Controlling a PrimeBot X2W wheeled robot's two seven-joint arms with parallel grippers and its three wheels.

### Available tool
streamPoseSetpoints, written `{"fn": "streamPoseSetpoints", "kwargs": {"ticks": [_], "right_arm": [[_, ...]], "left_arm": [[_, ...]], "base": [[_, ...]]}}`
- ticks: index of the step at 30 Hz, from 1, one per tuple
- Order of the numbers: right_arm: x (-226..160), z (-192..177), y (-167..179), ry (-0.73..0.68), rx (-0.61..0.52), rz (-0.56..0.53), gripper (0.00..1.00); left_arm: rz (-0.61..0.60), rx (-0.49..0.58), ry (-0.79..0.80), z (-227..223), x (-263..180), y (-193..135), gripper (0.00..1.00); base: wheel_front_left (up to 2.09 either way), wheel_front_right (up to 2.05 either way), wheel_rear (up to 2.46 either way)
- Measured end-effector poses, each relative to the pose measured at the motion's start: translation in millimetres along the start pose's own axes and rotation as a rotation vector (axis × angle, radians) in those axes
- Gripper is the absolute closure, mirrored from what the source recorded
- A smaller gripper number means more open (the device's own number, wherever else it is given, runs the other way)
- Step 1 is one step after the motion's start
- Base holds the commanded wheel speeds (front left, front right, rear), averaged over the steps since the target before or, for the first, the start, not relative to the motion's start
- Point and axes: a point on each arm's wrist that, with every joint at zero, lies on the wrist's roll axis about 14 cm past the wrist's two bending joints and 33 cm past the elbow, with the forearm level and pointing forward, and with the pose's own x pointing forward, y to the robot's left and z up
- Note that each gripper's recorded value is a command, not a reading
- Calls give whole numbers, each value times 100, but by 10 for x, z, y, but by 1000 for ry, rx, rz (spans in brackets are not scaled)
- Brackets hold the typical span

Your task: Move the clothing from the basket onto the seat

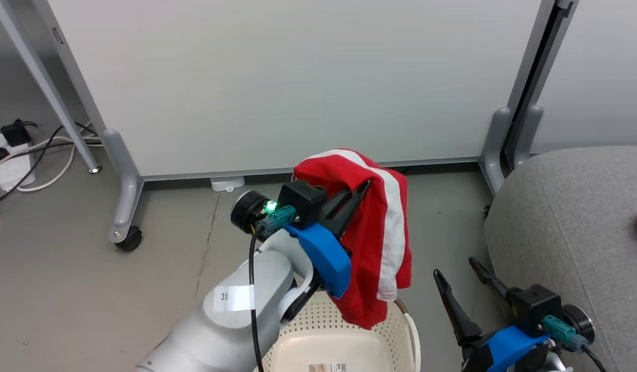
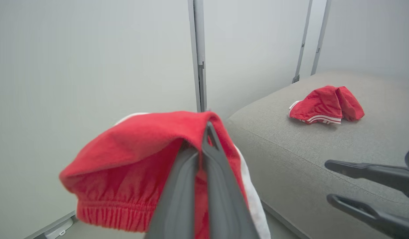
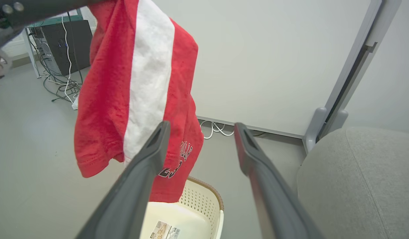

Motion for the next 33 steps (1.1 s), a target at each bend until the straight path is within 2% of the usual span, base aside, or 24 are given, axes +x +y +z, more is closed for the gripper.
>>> {"fn": "streamPoseSetpoints", "kwargs": {"ticks": [10, 25, 33], "right_arm": [[24, 30, 149, -16, 12, 31, 0], [42, -56, 173, 6, 35, 34, 0], [224, 62, 219, 0, 35, 65, 0]], "left_arm": [[-59, 49, -72, 402, 75, -127, 100], [-76, 19, -31, 255, 100, -162, 100], [-81, 12, -28, 232, 112, -166, 100]], "base": [[0, 0, 0], [0, 0, 0], [0, 0, 0]]}}
